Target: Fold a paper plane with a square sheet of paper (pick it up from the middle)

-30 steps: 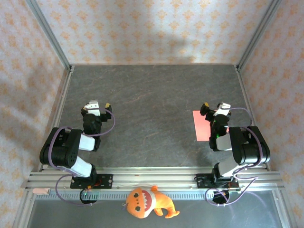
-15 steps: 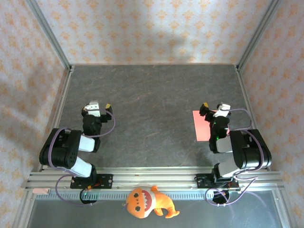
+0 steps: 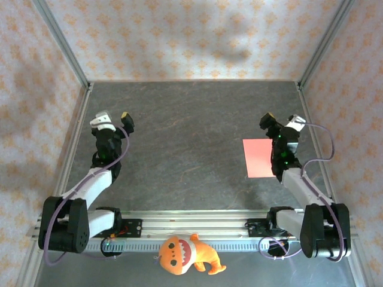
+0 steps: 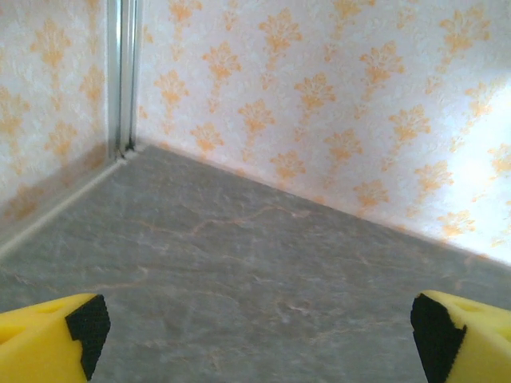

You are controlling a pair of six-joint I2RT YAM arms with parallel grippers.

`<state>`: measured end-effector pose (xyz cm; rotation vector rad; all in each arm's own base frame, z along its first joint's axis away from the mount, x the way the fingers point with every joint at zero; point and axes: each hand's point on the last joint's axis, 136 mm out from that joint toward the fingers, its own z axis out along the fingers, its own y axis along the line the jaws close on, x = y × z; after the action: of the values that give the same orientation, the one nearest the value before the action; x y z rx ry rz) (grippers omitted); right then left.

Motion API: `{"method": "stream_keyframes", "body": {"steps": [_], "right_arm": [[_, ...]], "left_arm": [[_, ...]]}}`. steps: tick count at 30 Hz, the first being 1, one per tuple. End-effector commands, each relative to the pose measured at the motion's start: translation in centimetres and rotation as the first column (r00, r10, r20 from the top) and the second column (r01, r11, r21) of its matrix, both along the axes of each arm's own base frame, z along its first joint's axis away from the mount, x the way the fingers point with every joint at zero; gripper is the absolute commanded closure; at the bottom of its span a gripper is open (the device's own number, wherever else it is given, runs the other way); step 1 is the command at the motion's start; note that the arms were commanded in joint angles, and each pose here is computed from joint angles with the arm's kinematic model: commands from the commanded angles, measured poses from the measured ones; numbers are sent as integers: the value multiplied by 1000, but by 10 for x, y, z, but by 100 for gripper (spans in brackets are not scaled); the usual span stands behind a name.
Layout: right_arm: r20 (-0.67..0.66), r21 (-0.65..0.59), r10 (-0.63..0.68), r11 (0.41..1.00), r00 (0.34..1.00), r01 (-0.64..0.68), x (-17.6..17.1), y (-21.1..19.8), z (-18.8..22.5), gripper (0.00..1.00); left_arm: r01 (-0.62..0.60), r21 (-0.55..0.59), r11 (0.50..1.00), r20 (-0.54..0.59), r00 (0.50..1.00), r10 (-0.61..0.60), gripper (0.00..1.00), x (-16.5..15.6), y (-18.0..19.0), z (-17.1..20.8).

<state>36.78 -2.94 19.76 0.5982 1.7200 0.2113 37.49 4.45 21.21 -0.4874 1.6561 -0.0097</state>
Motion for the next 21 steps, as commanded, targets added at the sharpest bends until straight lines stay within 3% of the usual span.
{"method": "stream_keyframes", "body": {"steps": [1, 7, 15, 21], "right_arm": [[-240, 178, 34, 984, 970, 10, -21, 9, -59, 0], [-335, 235, 23, 970, 942, 60, -33, 0, -89, 1], [-390, 299, 32, 950, 920, 93, -45, -19, -115, 5], [-434, 374, 107, 925, 895, 71, -48, -6, -137, 8]], "left_arm": [[-61, -182, 981, -209, 978, 22, 1, -21, -2, -48], [193, -330, 924, -147, 956, -252, 1, -26, -51, -42], [312, -456, 834, -14, 934, -357, 1, -45, -75, -31], [345, -489, 801, -11, 916, -401, 1, -55, -85, -31]]}}
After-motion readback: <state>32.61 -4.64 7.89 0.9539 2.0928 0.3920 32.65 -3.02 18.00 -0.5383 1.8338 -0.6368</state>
